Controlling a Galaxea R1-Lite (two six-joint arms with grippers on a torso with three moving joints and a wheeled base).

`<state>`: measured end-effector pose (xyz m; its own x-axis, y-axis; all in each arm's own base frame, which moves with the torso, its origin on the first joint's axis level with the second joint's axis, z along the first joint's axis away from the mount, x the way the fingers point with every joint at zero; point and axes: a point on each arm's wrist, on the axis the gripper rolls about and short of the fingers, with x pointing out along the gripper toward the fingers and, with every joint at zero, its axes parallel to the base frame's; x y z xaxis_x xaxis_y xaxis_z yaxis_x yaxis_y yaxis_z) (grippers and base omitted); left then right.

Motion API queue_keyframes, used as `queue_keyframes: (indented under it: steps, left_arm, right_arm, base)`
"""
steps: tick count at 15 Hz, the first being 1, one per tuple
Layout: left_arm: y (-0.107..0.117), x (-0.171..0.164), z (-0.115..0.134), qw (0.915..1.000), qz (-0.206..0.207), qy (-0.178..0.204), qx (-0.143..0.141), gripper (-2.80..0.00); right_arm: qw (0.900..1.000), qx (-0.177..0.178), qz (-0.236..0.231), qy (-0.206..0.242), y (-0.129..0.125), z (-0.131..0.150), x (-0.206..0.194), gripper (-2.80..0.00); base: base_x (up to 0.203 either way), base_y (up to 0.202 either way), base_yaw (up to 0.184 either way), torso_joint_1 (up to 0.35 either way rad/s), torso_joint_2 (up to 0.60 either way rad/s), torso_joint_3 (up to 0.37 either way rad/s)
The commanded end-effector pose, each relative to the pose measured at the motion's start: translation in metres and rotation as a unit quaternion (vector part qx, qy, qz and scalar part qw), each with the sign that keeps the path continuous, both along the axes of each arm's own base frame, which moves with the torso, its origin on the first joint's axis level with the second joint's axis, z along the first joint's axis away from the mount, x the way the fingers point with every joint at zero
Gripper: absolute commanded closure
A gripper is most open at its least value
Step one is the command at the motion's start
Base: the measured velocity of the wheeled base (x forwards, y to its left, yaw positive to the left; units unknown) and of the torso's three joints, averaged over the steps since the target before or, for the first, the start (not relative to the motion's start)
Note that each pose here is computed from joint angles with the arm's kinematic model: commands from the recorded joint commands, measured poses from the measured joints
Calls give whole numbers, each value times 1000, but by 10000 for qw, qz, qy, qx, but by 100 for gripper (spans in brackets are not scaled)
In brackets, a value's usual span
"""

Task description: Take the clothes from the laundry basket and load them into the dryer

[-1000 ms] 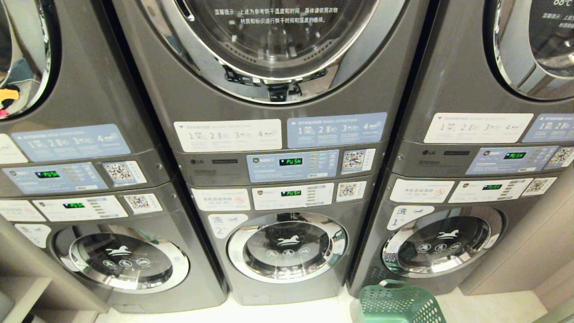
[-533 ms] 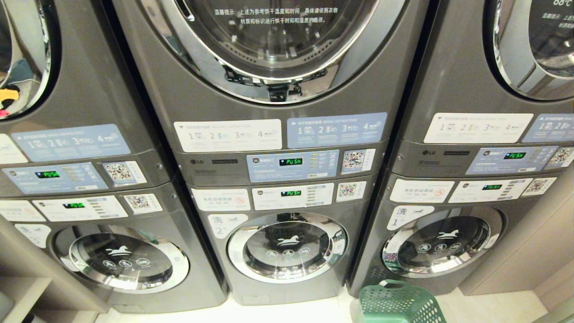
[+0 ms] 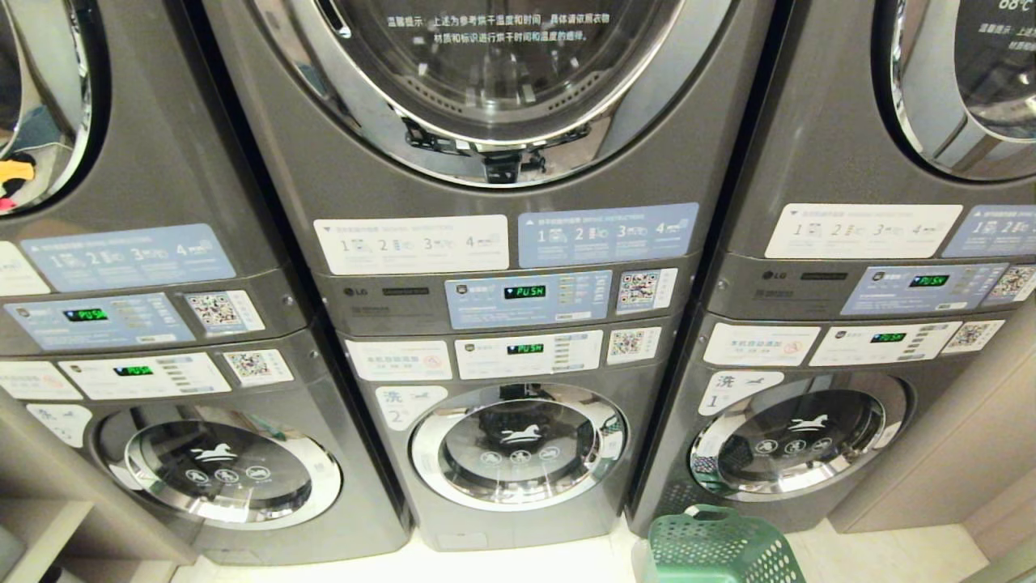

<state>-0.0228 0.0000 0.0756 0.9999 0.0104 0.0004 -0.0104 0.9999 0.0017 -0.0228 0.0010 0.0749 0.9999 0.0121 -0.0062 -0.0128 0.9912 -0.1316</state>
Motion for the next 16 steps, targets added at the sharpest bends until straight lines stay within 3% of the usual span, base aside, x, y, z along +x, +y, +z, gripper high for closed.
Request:
queue_keyframes:
  steps: [1,5,8,16]
  left_arm:
    - [0,0,0,10000,-2,2,-1,0]
    - [0,0,0,10000,7,5,-1,0]
    - [0,0,0,10000,6,7,-1,0]
    - [0,0,0,10000,-5,9,-1,0]
  right_arm:
    - [10000,1,8,0,0,0,0,0]
    - [10000,43,0,0,0,0,0,0]
    - [9994,329,-46,-20,0,0,0,0]
    - [9996,292,-55,-6,0,0,0,0]
  base:
    - [0,0,0,0,0,0]
    - [0,0,0,0,0,0]
    - [0,0,0,0,0,0]
    - [0,0,0,0,0,0]
